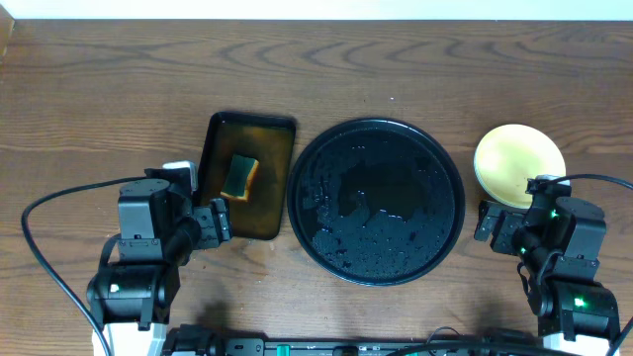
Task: Clean dirty plates on tray and stack at the side
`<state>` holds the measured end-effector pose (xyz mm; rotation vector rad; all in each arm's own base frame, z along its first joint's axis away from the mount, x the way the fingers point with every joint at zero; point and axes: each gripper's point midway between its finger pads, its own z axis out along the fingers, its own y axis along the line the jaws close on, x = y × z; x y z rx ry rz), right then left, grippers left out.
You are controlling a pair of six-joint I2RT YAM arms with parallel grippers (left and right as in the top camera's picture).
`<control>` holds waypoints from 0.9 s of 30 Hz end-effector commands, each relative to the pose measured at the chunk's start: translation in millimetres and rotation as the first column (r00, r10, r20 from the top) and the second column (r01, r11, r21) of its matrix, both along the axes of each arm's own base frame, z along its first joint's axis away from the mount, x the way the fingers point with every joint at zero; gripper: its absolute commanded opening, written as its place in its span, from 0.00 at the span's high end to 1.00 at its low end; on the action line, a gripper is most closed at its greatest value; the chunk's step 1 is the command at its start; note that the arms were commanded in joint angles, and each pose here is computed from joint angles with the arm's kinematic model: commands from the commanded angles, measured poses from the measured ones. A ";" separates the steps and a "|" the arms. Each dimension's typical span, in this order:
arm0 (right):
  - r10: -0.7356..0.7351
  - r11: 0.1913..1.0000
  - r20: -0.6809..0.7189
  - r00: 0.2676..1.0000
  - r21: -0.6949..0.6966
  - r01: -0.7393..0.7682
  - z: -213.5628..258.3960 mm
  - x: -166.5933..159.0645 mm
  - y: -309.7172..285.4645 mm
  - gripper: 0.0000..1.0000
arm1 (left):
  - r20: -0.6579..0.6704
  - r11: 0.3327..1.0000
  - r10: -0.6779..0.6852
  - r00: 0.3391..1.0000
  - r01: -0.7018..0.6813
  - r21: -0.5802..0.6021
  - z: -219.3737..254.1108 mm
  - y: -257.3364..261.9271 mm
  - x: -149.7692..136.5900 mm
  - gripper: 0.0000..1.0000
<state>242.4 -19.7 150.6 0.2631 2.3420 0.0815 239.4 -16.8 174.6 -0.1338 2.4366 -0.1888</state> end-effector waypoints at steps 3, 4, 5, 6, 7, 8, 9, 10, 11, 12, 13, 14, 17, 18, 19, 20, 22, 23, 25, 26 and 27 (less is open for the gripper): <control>0.015 1.000 0.004 1.000 -0.015 -0.015 -1.2 -3.9 1.7 0.01 | -0.007 1.000 -0.023 1.000 0.023 0.000 -2.5 -2.7 -0.3 0.20; 0.015 1.000 -0.002 1.000 -0.014 -0.015 -2.3 -6.5 2.1 0.01 | -0.007 1.000 -0.023 1.000 0.023 0.000 -2.5 -2.7 -0.3 0.20; 0.017 1.000 0.001 1.000 -0.015 -0.017 -2.0 -8.5 2.8 0.01 | -0.007 1.000 -0.023 1.000 0.023 0.000 -2.5 -2.7 -0.3 0.20; 0.017 1.000 0.010 1.000 -0.016 -0.017 -1.5 -9.8 3.0 0.01 | -0.007 1.000 -0.023 1.000 0.023 0.000 -2.5 -2.7 -0.3 0.20; 0.020 1.000 0.020 1.000 -0.017 -0.020 -1.2 -11.5 3.8 0.01 | -0.007 1.000 -0.023 1.000 0.023 0.000 -2.5 -2.7 -0.3 0.20; 0.026 0.999 0.030 0.999 -0.019 -0.025 -1.6 -13.4 5.4 0.01 | -0.007 1.000 -0.023 1.000 0.023 0.000 -2.5 -2.7 -0.3 0.20; 0.034 0.999 0.039 0.999 -0.021 -0.034 -2.6 -15.8 7.5 0.01 | -0.007 1.000 -0.023 1.000 0.023 0.000 -2.5 -2.7 -0.3 0.20; 0.043 0.999 0.053 0.998 -0.035 -0.041 -3.5 -18.3 8.4 0.01 | -0.007 1.000 -0.023 1.000 0.023 0.000 -2.5 -2.7 -0.3 0.20; 0.060 0.997 0.069 0.996 -0.044 -0.057 -3.9 -19.9 11.0 0.01 | -0.007 1.000 -0.023 1.000 0.023 0.000 -2.5 -2.7 -0.3 0.20; 0.078 0.996 0.083 0.994 -0.052 -0.074 -4.8 -22.0 14.1 0.01 | -0.007 1.000 -0.023 1.000 0.023 0.000 -2.5 -2.7 -0.3 0.20; 0.097 0.994 0.096 0.991 -0.059 -0.091 -5.8 -24.4 17.1 0.01 | -0.007 1.000 -0.023 1.000 0.023 0.000 -2.5 -2.7 -0.3 0.20; 0.111 0.993 0.110 0.988 -0.063 -0.104 -6.7 -26.7 19.9 0.01 | -0.007 1.000 -0.023 1.000 0.023 0.000 -2.5 -2.7 -0.3 0.20; 0.145 0.988 0.166 0.975 -0.070 -0.135 -7.1 -32.4 27.4 0.01 | -0.007 1.000 -0.023 1.000 0.023 0.000 -2.5 -2.7 -0.3 0.20; 0.154 0.987 0.193 0.969 -0.074 -0.142 -5.8 -32.4 29.4 0.01 | -0.007 1.000 -0.023 1.000 0.023 0.000 -2.5 -2.7 -0.3 0.20; 0.163 0.986 0.227 0.960 -0.079 -0.149 -3.0 -31.6 31.4 0.01 | -0.007 1.000 -0.023 1.000 0.023 0.000 -2.5 -2.7 -0.3 0.20; 0.172 0.984 0.265 0.949 -0.085 -0.155 0.9 -30.0 33.4 0.01 | -0.007 1.000 -0.023 1.000 0.023 0.000 -2.5 -2.7 -0.3 0.20; 0.184 0.982 0.360 0.915 -0.099 -0.158 11.8 -24.5 36.4 0.01 | -0.007 1.000 -0.023 1.000 0.023 0.000 -2.5 -2.7 -0.3 0.20; 0.185 0.982 0.395 0.900 -0.104 -0.156 15.9 -22.2 36.9 0.01 | -0.007 1.000 -0.023 1.000 0.023 0.000 -2.5 -2.7 -0.3 0.20; 0.185 0.982 0.492 0.851 -0.116 -0.146 27.2 -15.1 37.5 0.01 | -0.007 1.000 -0.023 1.000 0.023 0.000 -2.5 -2.7 -0.3 0.20; 0.184 0.983 0.523 0.832 -0.121 -0.142 30.6 -12.8 37.5 0.01 | -0.007 1.000 -0.023 1.000 0.023 0.000 -2.5 -2.7 -0.3 0.20; 0.183 0.983 0.558 0.809 -0.125 -0.136 34.4 -10.1 37.6 0.01 | -0.007 1.000 -0.023 1.000 0.023 0.000 -2.5 -2.7 -0.3 0.20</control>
